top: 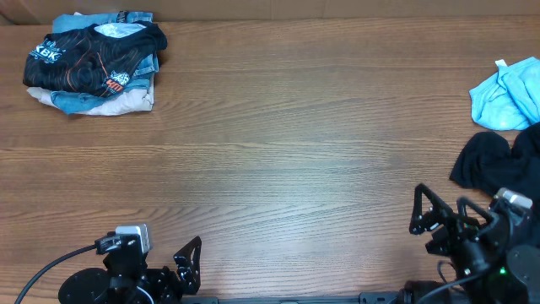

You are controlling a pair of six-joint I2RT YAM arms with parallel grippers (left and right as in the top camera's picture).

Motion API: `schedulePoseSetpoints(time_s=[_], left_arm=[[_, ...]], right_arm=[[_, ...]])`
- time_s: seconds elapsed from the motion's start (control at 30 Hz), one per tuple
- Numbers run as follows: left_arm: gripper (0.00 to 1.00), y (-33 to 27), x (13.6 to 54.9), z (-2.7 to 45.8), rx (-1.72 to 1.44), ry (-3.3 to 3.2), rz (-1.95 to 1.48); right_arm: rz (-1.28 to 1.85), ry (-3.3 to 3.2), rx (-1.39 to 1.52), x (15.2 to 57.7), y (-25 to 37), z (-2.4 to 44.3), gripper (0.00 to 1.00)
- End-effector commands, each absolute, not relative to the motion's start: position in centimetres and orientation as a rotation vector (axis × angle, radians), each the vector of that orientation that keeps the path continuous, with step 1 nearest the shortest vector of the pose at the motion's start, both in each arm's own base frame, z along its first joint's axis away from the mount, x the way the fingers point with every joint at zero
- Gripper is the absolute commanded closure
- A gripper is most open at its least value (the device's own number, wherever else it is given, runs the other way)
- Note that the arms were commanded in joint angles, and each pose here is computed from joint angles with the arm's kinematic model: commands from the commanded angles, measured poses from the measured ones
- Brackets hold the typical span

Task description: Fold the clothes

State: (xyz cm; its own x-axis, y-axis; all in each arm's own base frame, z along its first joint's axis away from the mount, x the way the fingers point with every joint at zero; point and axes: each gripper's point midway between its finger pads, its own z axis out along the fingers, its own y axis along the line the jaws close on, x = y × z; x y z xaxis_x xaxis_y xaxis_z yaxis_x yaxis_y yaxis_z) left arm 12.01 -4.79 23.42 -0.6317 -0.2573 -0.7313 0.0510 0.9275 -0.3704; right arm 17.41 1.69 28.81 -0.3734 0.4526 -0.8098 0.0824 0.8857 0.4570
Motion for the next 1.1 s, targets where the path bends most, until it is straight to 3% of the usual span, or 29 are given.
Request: schedulePoseSetpoints(time_s=[0.0,0.37,1.07], left_arm=[[0.0,-5.0,12.0,23.4,-0.149,2.21,-0.469],[0.0,-5.0,12.0,23.4,-0.149,2.21,-0.469],[0.0,-5.0,12.0,23.4,-0.149,2.21,-0.469]], right_arm=[[0.368,1.893,0.299,18.4,1.8,27.2,0.0],[0.347,1.67,0.052,22.1,3.3,23.2,0.0],[0.299,1.457,0.019,23.8,2.9,21.9,0.0]])
